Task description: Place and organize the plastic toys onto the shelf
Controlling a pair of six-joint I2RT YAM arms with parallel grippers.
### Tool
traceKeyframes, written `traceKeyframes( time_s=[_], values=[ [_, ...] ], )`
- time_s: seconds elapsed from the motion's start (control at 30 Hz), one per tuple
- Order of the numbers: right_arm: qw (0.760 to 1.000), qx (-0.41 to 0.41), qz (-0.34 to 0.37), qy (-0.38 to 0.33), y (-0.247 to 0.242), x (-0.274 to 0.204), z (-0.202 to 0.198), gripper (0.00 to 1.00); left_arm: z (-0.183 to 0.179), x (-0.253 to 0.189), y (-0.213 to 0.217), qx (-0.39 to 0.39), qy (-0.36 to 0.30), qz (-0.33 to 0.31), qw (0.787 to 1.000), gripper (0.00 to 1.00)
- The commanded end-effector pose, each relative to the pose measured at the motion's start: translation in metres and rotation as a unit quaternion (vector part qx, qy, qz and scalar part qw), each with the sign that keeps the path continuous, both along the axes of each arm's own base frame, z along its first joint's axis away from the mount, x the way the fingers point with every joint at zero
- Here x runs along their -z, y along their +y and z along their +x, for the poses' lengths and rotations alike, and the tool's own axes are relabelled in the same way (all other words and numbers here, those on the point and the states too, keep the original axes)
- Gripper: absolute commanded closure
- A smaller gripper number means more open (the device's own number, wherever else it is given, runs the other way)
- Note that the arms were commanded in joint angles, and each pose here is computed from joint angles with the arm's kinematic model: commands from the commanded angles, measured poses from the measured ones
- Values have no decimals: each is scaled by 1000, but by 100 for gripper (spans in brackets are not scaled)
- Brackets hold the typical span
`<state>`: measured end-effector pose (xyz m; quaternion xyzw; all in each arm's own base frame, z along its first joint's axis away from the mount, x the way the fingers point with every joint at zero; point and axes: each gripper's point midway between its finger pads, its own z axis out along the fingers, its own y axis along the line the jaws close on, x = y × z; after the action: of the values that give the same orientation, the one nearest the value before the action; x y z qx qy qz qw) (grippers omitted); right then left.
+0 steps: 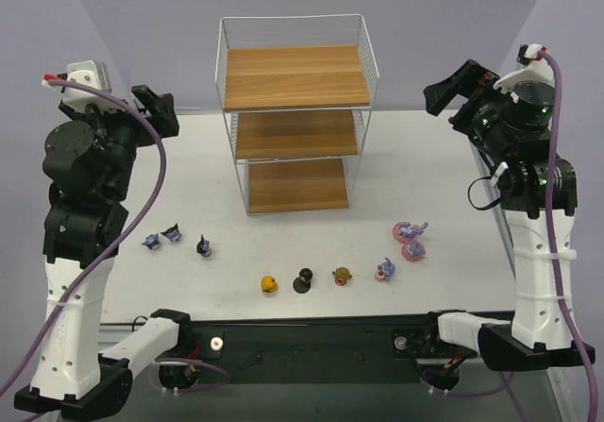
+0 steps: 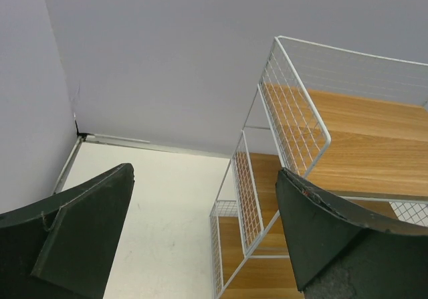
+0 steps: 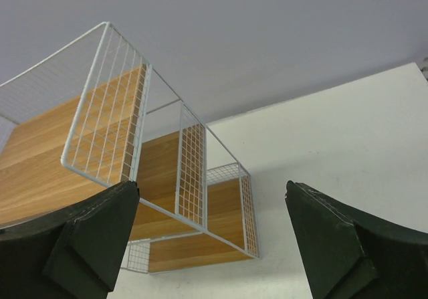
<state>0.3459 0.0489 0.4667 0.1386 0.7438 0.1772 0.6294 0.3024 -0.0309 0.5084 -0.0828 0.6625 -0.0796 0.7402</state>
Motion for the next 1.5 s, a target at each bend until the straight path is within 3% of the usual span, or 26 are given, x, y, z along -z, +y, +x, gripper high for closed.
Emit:
traceKeyframes(
  time_s=[0.0, 0.23, 0.37, 0.57, 0.7, 0.93, 1.2, 1.47],
  values=[
    [999, 37, 16, 15, -13, 9, -16, 1, 5, 15, -4, 10, 31, 1, 999, 3],
    [993, 36, 28, 110, -11, 63, -36, 3, 13, 104, -15, 29, 172, 1, 985, 3],
    [981, 62, 34, 179, -17, 113, -56, 5, -9, 151, -18, 36, 219, -27, 975, 3],
    [958, 42, 50, 278, -6, 175, -92, 7, -44, 179, -19, 46, 214, -48, 975, 3],
    [946, 18, 45, 322, 6, 210, -110, 10, -48, 191, -22, 48, 216, -54, 974, 3],
    [941, -44, 0, 336, 50, 247, -140, 8, -38, 227, -44, 83, 262, -60, 960, 3],
    [952, -90, -80, 282, 103, 277, -170, 7, -37, 257, -66, 109, 308, -102, 940, 3],
    [949, -40, -134, 283, 156, 308, -181, 7, -38, 264, -90, 153, 333, -107, 924, 3]
  ],
)
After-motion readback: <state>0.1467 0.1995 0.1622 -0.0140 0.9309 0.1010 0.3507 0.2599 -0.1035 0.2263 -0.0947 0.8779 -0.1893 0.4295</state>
